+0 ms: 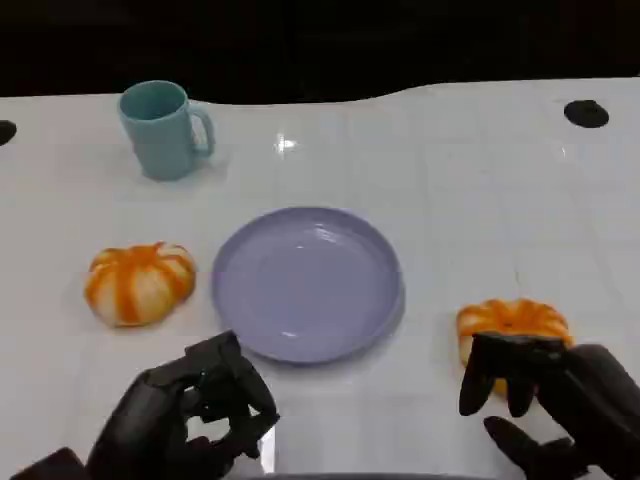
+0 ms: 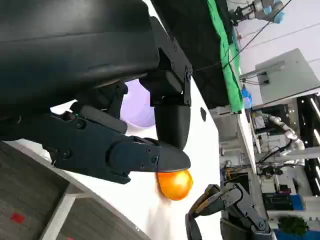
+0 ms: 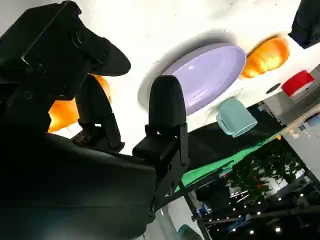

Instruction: Grasp the bread from the table and place it into the plate.

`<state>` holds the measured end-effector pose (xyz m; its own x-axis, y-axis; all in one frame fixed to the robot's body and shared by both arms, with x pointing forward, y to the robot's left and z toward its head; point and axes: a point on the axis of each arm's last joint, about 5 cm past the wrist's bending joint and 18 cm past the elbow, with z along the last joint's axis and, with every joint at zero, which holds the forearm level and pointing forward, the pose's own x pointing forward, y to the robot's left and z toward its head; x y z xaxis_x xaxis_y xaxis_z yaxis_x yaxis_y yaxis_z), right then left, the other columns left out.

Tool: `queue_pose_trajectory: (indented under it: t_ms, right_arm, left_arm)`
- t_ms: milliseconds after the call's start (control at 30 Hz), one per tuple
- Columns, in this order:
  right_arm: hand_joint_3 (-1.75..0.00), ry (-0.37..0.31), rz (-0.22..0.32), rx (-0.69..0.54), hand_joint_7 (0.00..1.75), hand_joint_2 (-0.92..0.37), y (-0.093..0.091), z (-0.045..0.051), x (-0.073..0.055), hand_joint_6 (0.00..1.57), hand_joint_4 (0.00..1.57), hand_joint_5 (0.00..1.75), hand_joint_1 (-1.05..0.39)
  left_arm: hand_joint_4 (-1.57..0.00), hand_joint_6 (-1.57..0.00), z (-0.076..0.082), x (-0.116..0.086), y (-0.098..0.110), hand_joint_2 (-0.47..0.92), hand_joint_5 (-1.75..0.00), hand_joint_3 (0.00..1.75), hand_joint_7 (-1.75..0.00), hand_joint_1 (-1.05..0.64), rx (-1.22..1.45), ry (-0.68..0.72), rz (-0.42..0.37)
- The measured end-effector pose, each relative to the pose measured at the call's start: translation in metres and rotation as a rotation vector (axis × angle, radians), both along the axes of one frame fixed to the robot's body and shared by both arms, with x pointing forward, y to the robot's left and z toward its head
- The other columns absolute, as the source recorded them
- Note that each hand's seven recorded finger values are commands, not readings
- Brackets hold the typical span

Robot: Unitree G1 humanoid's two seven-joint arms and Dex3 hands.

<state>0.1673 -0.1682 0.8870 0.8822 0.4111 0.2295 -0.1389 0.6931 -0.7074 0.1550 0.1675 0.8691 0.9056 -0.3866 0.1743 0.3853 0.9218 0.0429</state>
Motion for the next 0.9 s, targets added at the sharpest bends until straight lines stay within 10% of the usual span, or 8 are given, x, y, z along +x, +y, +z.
queue_pose_trajectory:
  t_ms: [900]
  right_arm:
    - [-1.26,-0.001,-0.001,-0.001,1.24,-0.18,-0.0001,-0.0002,0.0006,0.67,0.73,1.57,0.08]
  left_arm:
    - [-0.68,-0.58,-0.0005,0.0000,0.0001,0.92,-1.75,0.32,-1.58,-0.48,-0.001,0.005,0.000]
